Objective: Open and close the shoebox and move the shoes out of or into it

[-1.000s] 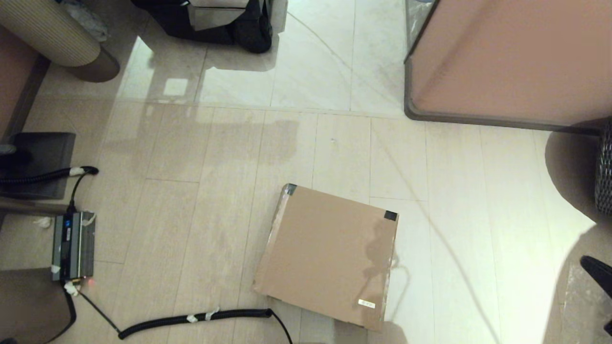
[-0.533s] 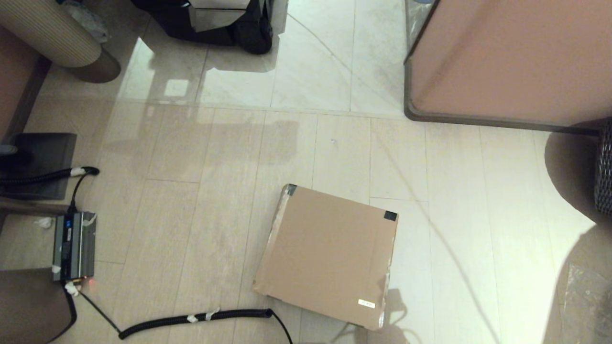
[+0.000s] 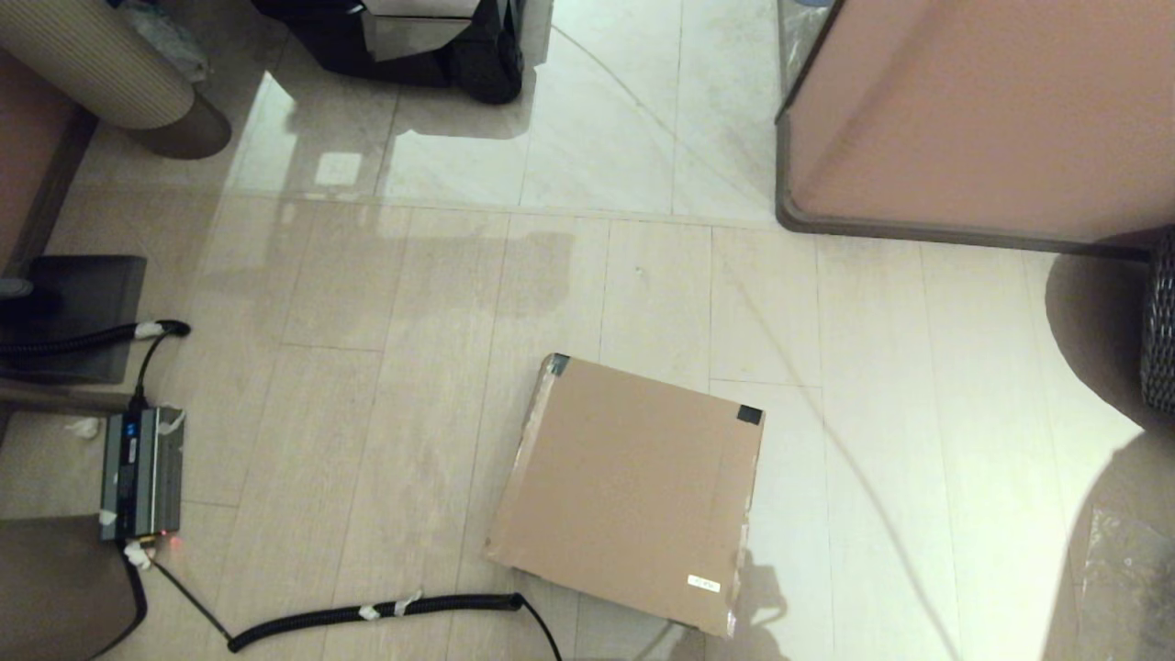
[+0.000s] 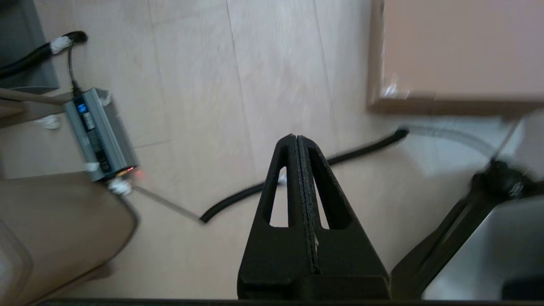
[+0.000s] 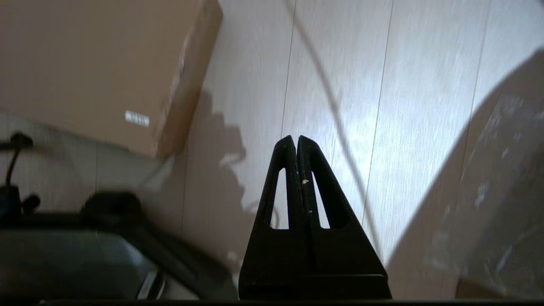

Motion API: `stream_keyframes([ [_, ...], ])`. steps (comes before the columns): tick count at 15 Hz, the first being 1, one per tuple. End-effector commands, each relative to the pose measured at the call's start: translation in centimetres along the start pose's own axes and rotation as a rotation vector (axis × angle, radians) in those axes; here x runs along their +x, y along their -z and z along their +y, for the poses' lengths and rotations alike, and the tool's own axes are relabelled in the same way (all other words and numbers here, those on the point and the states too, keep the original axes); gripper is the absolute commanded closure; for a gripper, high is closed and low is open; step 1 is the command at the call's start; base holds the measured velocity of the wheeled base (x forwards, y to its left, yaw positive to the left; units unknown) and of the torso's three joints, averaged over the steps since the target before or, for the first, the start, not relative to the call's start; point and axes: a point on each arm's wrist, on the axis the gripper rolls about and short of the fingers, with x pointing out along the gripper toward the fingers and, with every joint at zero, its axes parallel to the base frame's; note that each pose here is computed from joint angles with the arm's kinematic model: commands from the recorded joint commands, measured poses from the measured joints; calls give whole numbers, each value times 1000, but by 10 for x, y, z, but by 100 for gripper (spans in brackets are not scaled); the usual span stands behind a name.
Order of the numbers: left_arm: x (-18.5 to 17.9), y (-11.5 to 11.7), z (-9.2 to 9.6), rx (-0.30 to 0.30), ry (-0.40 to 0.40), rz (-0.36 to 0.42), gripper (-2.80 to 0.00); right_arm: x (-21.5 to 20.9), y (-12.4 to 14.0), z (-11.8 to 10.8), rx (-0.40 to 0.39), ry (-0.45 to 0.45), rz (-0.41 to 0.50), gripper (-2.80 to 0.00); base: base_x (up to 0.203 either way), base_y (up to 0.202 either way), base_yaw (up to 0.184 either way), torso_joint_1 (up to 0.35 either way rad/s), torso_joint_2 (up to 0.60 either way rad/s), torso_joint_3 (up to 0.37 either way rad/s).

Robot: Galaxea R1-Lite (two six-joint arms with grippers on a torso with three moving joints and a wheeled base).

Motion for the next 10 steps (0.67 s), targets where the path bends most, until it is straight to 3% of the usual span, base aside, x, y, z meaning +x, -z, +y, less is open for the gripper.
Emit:
stream_keyframes([
  [1, 2, 0, 0, -43, 4, -38, 0, -9, 6, 0, -8, -13, -179, 0, 0, 0, 0, 0, 0, 0],
  [4, 8, 8, -3, -208, 16, -51, 0, -8, 6, 0, -11, -20, -186, 0, 0, 0, 0, 0, 0, 0],
  [10, 8, 7, -3, -229, 13, -62, 0, -8, 5, 0, 13, -3, -187, 0, 0, 0, 0, 0, 0, 0],
])
